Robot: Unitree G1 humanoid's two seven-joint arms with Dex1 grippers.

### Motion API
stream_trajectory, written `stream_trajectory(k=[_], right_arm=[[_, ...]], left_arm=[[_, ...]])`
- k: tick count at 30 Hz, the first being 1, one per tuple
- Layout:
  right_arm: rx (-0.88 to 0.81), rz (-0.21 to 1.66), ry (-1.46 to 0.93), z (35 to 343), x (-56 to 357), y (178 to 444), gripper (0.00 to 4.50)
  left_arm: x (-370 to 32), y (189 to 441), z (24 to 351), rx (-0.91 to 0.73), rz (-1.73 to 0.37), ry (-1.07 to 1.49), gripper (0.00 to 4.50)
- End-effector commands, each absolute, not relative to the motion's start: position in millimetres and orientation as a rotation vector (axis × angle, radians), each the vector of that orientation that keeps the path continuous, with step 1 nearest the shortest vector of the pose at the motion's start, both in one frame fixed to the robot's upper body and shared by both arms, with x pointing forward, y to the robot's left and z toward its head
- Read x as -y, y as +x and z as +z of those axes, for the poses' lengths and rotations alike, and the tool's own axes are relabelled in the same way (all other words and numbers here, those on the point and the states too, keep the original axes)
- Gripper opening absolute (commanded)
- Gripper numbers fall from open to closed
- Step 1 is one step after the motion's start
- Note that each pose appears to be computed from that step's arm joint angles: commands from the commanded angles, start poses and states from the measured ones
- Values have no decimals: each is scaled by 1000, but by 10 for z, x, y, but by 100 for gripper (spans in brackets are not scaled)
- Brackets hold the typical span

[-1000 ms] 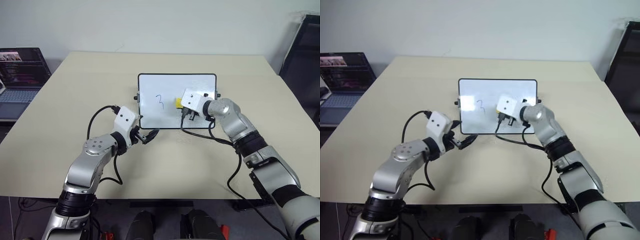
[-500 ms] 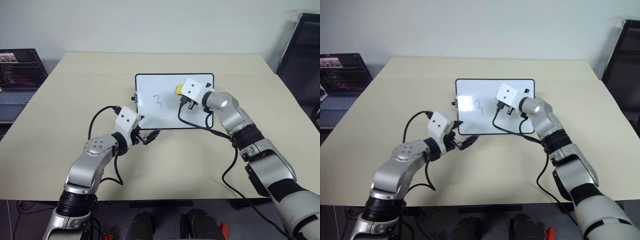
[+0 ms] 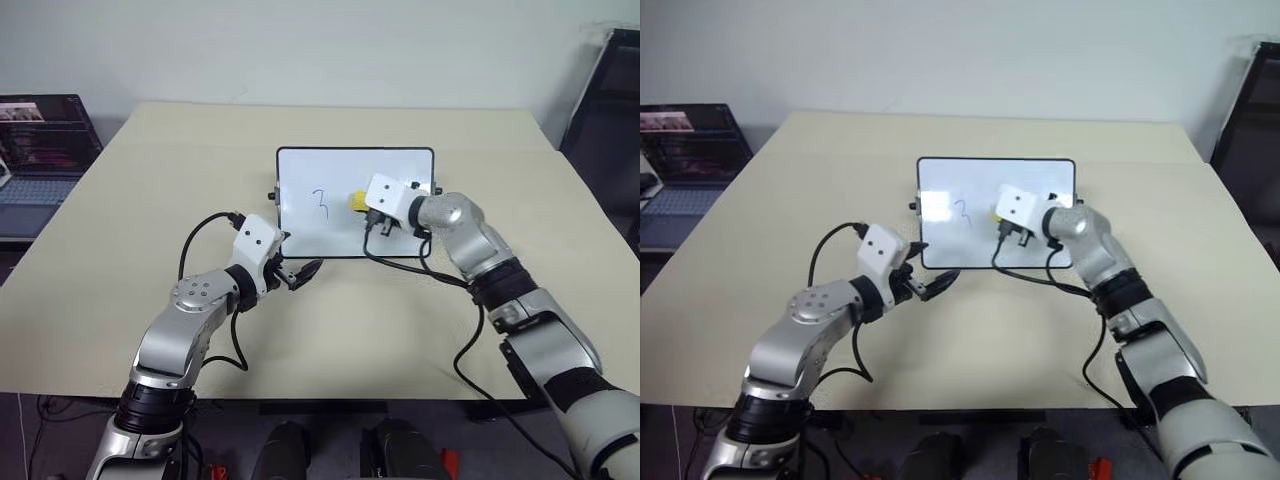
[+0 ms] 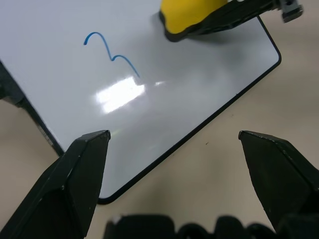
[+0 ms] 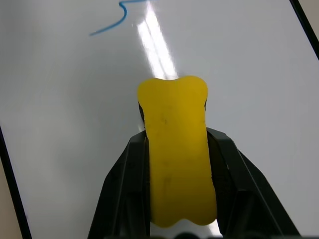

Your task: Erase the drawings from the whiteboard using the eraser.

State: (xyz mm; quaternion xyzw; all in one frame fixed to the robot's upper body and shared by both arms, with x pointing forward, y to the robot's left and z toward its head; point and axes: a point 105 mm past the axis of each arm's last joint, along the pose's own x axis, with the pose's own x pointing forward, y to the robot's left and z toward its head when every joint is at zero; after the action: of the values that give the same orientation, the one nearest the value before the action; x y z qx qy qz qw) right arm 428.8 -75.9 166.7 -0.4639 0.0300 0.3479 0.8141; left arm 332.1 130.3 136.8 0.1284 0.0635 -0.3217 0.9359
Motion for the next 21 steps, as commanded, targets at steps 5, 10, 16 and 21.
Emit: stream_trajectory(k=[5,10,16,21], right_arm=[[27,733,-782,1841,696,4108,117],[128,732,-428,2199,593,3929,117],[68,816,-286,1908,647,3548,117],[105,741,-204,1777,826,3370,117]], left_arm=[[-1412,3312,1512,-68,-603,270,450],[-1580,3350,1569,-34,-523,224,450],[-1843,3431,1677,53,-371,202,450],[-1955,3449,1744,86,-302,168,450]])
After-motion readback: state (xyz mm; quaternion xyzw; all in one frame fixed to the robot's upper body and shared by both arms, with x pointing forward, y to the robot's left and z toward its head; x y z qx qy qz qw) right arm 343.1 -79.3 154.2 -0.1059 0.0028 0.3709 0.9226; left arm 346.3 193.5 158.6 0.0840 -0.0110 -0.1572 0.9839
